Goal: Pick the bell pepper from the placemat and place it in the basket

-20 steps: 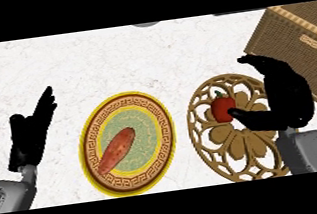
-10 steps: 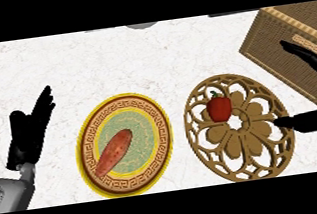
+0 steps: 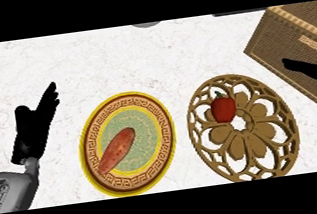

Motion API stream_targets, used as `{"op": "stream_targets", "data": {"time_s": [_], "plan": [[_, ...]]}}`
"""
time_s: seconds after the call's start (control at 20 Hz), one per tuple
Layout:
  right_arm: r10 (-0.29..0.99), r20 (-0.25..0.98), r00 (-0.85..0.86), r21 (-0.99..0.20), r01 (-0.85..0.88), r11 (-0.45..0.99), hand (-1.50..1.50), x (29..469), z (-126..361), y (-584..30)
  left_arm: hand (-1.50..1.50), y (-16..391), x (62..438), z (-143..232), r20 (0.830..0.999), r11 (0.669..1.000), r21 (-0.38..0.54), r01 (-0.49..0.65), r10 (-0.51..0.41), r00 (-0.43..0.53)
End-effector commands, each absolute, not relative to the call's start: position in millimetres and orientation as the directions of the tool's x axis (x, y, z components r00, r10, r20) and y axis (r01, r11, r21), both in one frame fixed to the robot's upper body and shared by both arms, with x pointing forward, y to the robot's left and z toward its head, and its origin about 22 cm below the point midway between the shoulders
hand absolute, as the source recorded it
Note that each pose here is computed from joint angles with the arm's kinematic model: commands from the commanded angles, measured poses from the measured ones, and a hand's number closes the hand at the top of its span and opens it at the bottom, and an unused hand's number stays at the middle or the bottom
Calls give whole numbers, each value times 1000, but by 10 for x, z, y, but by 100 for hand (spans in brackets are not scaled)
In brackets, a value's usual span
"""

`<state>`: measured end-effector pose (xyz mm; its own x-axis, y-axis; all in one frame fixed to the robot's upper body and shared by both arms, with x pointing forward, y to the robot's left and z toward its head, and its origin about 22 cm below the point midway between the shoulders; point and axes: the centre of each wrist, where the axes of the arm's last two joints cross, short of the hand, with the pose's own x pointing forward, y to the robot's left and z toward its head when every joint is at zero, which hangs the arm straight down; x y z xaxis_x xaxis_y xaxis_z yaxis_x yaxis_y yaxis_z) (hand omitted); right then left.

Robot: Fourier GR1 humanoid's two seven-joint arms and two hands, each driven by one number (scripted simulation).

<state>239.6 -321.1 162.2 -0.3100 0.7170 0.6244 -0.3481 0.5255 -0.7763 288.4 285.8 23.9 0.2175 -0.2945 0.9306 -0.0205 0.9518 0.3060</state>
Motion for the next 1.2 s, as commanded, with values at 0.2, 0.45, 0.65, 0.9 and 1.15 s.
{"op": "stream_targets", "data": {"time_s": [0.2,0.45,0.65,0.9,1.15], "plan": [[724,644,-245,-753,-366,546,-150,2159,1635,-3242,0,2704,2898,109,931,952,307,-4,-299,210],[740,630,-236,-774,-269,573,-150,2350,1518,-3024,0,2699,2934,248,932,952,307,-1,-301,203],[737,638,-224,-769,-226,597,-150,2334,1362,-3182,0,2687,2906,308,937,954,301,-10,-294,191],[728,651,-215,-757,-246,605,-150,2371,1185,-3071,0,2735,2901,315,927,949,315,-10,-305,219],[727,649,-224,-757,-293,585,-150,2492,925,-2986,0,2740,2976,279,933,953,304,-8,-296,204]]}}
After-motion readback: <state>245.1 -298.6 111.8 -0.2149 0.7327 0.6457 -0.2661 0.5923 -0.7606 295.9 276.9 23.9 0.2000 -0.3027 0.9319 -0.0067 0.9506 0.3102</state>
